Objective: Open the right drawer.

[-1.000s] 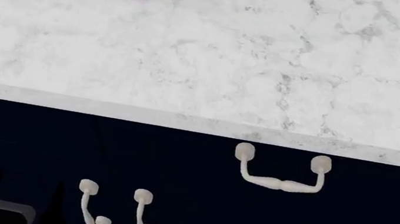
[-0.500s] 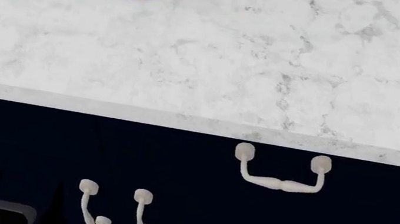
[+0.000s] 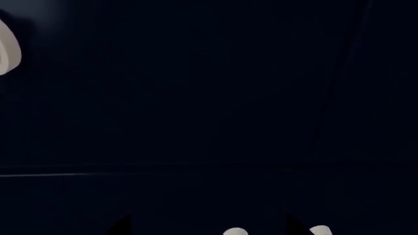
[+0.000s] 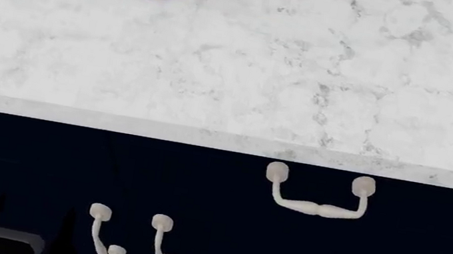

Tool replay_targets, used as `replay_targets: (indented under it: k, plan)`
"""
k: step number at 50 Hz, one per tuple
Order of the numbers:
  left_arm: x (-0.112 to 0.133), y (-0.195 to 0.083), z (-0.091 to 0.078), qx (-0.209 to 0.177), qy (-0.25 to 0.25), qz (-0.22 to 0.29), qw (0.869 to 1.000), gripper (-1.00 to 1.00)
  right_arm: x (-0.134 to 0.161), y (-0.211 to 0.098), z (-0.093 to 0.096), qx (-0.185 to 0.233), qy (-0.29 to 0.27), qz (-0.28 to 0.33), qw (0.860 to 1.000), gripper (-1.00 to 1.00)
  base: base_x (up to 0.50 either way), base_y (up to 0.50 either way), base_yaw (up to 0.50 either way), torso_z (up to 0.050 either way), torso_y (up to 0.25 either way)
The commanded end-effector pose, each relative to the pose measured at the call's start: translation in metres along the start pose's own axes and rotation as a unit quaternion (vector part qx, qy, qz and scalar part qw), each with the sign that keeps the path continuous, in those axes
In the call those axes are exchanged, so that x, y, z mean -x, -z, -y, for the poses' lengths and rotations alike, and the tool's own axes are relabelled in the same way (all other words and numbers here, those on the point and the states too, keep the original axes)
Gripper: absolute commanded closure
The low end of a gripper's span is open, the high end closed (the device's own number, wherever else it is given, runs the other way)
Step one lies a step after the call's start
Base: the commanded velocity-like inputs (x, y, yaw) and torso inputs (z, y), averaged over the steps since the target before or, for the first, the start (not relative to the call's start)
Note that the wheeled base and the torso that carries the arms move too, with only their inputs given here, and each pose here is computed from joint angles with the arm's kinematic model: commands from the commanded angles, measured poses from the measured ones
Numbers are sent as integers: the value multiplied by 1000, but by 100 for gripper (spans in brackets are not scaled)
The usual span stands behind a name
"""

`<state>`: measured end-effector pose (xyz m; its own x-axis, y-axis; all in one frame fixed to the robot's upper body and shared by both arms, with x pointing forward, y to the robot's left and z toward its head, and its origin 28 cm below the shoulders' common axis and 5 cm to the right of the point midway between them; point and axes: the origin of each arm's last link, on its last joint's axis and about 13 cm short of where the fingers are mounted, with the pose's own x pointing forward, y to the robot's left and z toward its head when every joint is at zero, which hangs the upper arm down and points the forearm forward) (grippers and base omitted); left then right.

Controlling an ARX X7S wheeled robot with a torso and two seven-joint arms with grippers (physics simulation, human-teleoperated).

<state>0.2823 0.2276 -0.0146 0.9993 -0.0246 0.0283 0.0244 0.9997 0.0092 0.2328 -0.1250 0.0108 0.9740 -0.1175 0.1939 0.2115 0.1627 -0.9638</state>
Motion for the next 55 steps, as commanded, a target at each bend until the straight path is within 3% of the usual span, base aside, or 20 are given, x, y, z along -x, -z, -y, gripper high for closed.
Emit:
replay_targets:
  k: [1, 5, 6, 7, 12, 13, 14, 15, 16, 17, 18, 19, 20, 23, 27, 55]
  plan:
    - [0, 0, 1, -2, 3, -3, 1000, -100, -1, -3, 7, 40, 20, 16, 999, -100, 0, 0, 0, 0, 0]
    - [0, 0, 1, -3, 3, -4, 1000, -100, 0, -6, 10, 51, 28, 26, 998, -100, 0, 0, 0, 0, 0]
    - [0, 0, 1, -3, 3, -4, 1000, -100, -36, -32, 45, 65, 64, 44, 995, -100, 0, 0, 0, 0, 0]
    - [0, 0, 1, -3, 2, -4, 1000, -100, -60, -40, 67, 61, 42, 43, 996, -100, 0, 0, 0, 0, 0]
    - [0, 1, 1, -4, 3, -5, 1000, -100, -63, -42, 69, 71, 48, 41, 995, -100, 0, 0, 0, 0, 0]
    - [0, 1, 1, -4, 3, -5, 1000, -100, -75, -51, 94, 102, 86, 51, 990, -100, 0, 0, 0, 0, 0]
    - [0, 1, 1, -4, 3, -5, 1000, -100, -82, -67, 141, 111, 143, 58, 982, -100, 0, 0, 0, 0, 0]
    - [0, 2, 0, -4, 3, -5, 1000, -100, -84, -74, 161, 116, 127, 58, 983, -100, 0, 0, 0, 0, 0]
    - [0, 3, 0, -4, 3, -5, 1000, -100, -83, -75, 161, 119, 104, 54, 986, -100, 0, 0, 0, 0, 0]
    - [0, 3, 0, -4, 3, -5, 1000, -100, -82, -57, 106, 90, 20, 45, 995, -100, 0, 0, 0, 0, 0]
    - [0, 3, 0, -4, 3, -5, 1000, -100, -77, -41, 63, 74, -30, 35, 996, -100, 0, 0, 0, 0, 0]
    - [0, 3, 0, -4, 3, -5, 1000, -100, -78, -38, 58, 68, 29, 35, 997, -100, 0, 0, 0, 0, 0]
    - [0, 3, 0, -4, 3, -5, 1000, -100, -83, -34, 48, 71, 46, 32, 996, -100, 0, 0, 0, 0, 0]
    - [0, 2, 0, -4, 3, -5, 1000, -100, -84, -44, 74, 75, 47, 40, 995, -100, 0, 0, 0, 0, 0]
    - [0, 4, 0, -4, 4, -5, 1000, -100, -83, -45, 75, 78, 40, 40, 995, -100, 0, 0, 0, 0, 0]
    - [0, 2, 1, -8, 6, -7, 1000, -100, -68, -41, 29, 80, -6, 46, 996, -100, 0, 0, 0, 0, 1]
